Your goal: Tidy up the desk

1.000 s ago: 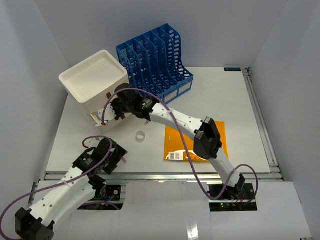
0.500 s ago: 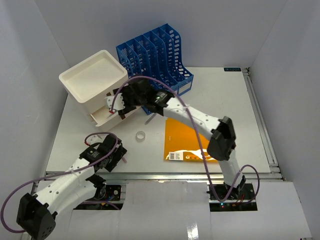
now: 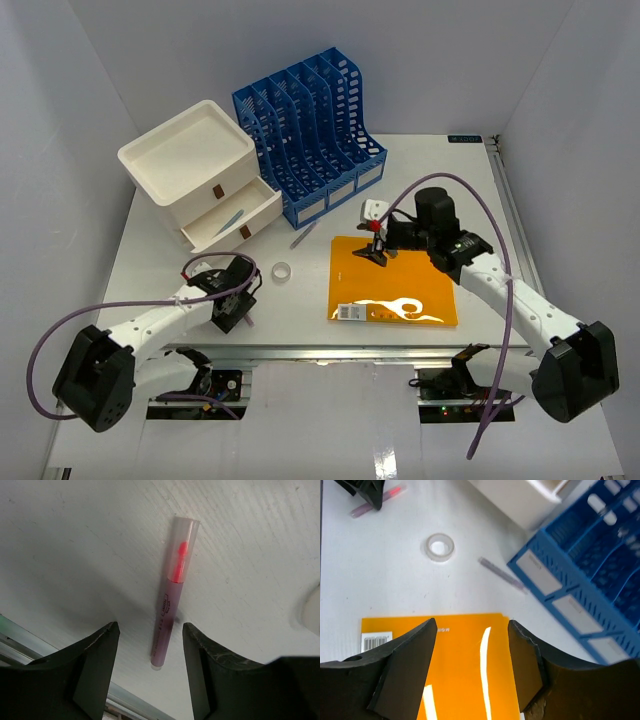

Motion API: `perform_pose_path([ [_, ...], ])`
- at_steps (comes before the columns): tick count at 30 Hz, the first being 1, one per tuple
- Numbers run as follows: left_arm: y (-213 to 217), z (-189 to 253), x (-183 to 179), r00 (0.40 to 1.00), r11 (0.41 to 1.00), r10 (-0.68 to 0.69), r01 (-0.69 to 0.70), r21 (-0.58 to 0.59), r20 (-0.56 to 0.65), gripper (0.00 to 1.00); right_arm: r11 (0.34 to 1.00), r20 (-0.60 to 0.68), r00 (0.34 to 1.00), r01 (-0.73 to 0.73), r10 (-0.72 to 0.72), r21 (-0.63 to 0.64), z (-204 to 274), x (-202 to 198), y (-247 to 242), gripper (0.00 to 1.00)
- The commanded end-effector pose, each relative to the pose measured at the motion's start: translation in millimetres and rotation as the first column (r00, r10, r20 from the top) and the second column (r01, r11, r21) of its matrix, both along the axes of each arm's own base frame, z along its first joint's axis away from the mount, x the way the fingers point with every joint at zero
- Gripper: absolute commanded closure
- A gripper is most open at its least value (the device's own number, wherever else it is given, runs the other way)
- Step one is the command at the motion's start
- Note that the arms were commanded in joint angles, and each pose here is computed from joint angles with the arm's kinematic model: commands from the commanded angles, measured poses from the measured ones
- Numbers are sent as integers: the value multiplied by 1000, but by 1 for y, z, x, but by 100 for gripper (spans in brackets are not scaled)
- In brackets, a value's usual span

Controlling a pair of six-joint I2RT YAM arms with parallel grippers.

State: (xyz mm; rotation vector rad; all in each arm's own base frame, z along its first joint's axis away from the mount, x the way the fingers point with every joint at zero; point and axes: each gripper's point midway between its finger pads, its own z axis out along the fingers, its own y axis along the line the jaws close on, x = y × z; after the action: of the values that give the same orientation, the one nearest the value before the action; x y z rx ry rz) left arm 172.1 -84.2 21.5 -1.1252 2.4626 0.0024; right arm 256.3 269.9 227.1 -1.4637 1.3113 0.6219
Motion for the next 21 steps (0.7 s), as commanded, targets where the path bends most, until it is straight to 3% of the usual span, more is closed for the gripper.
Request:
perform_pose_path([
  [1, 0, -2, 9, 1000, 999, 24, -24, 41, -9, 36, 988, 11, 1000, -21, 19, 152, 23, -4, -17, 34],
  [8, 0, -15, 7, 997, 997, 7, -2, 75, -76, 47, 979, 38, 999, 21, -29, 205, 32, 0, -48, 35],
  [18, -1, -12, -7, 998, 1000, -20, 21, 16, -65, 86, 970, 31, 999, -18, 10, 244, 36, -11, -53, 36],
  [19, -2, -9, -7, 998, 999, -31, 31, 8, -58, 94, 970, 33, 999, -17, 9, 243, 36, -11, -53, 36],
  [21, -8, -1, -7, 996, 997, -79, 78, -20, -38, 99, 970, 38, 999, -16, 7, 243, 37, -12, -53, 36],
])
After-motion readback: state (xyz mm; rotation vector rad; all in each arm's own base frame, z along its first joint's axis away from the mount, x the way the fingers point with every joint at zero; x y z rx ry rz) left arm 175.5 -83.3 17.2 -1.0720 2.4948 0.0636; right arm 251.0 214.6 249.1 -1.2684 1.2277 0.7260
